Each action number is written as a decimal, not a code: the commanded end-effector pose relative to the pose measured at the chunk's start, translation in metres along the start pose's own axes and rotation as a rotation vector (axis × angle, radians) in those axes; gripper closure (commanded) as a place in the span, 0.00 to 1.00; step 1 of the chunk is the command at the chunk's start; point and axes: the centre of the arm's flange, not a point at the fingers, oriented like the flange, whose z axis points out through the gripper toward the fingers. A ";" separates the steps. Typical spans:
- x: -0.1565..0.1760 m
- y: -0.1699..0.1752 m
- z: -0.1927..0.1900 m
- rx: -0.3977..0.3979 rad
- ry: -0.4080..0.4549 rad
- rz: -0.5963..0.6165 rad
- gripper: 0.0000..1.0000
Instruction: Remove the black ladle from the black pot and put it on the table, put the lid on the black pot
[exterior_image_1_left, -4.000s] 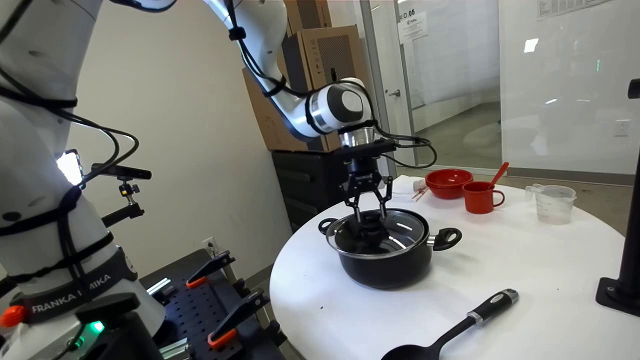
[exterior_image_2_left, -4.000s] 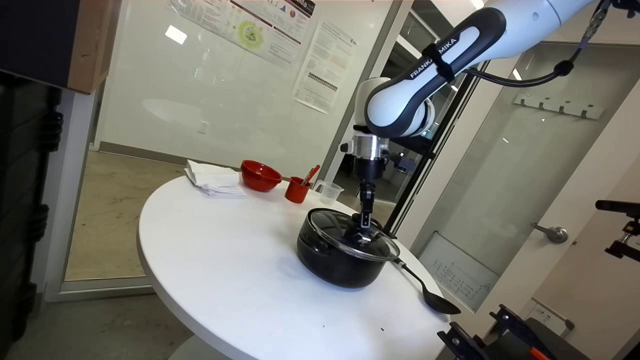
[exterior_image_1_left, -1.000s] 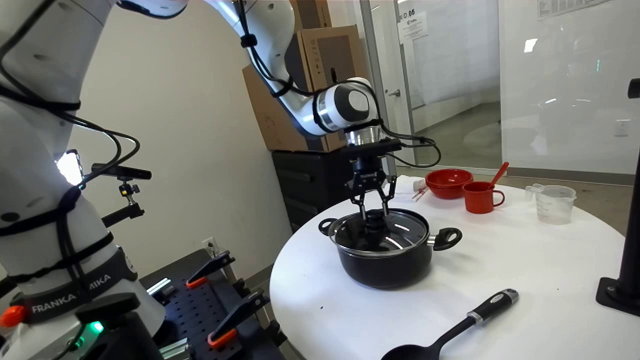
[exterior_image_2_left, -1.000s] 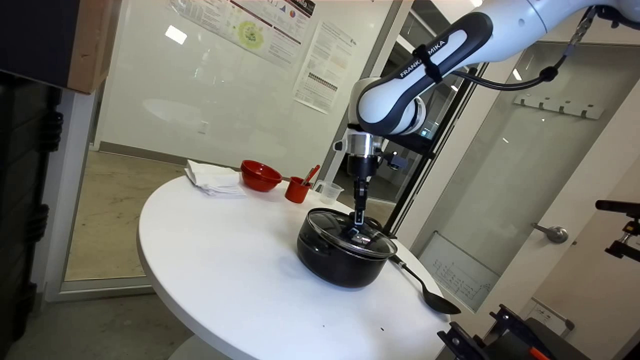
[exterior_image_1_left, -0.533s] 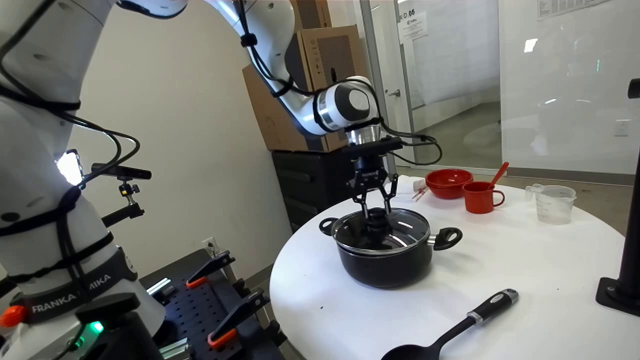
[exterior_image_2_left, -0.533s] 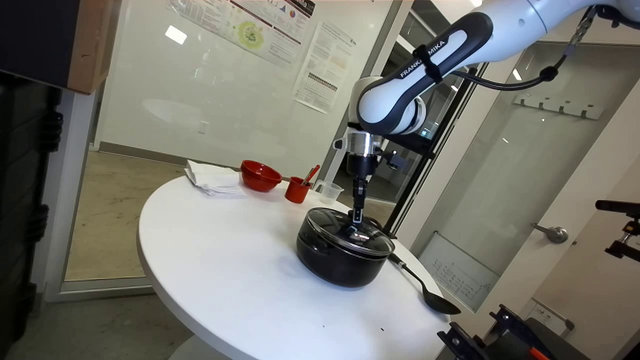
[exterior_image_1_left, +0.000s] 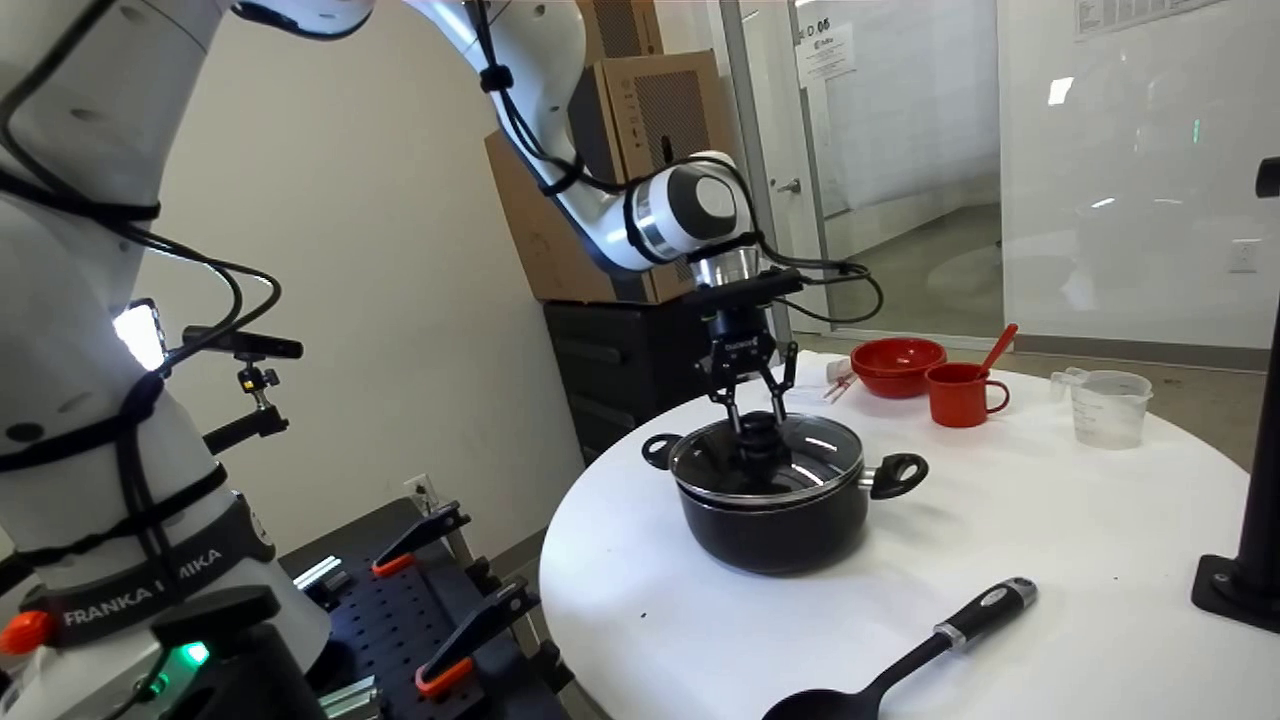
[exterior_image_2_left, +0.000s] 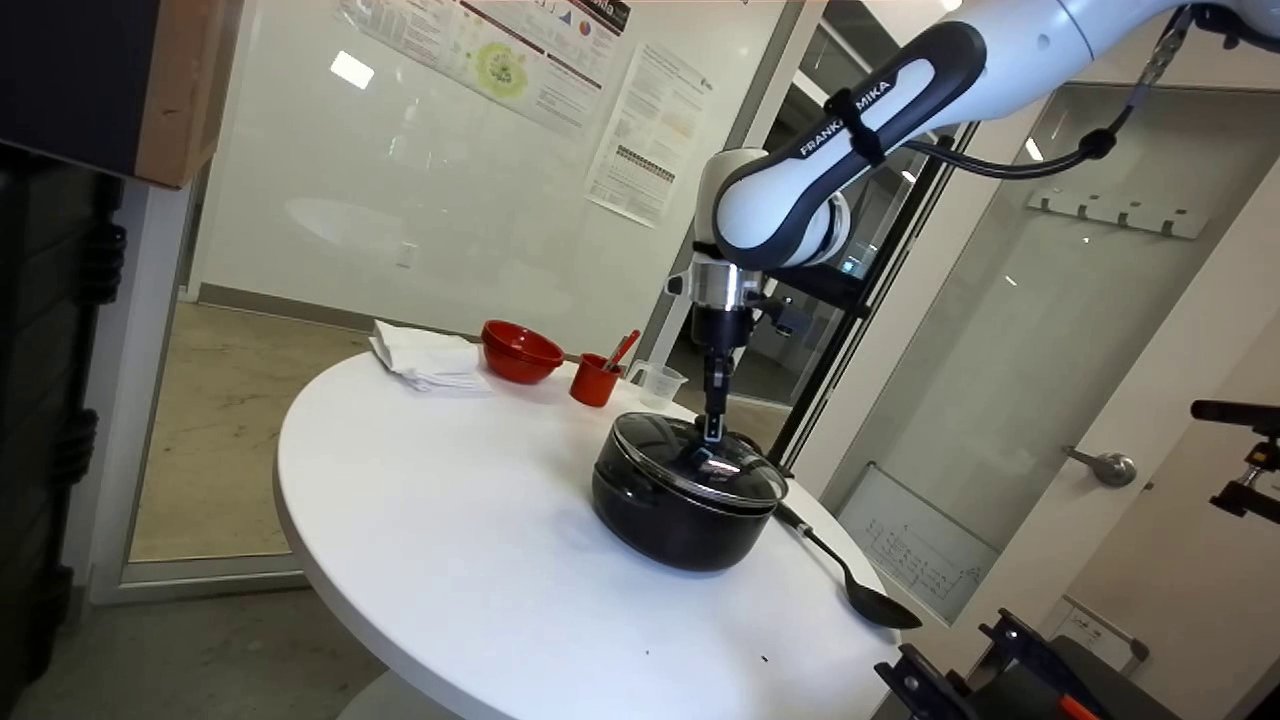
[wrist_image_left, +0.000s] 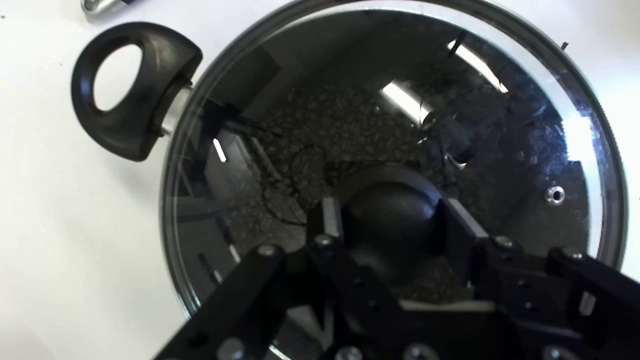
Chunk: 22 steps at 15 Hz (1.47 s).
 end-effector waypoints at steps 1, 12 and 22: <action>-0.001 0.001 -0.010 -0.067 -0.023 0.013 0.75; 0.009 -0.010 0.010 -0.128 -0.018 -0.015 0.75; 0.012 -0.010 0.007 -0.143 0.025 -0.029 0.00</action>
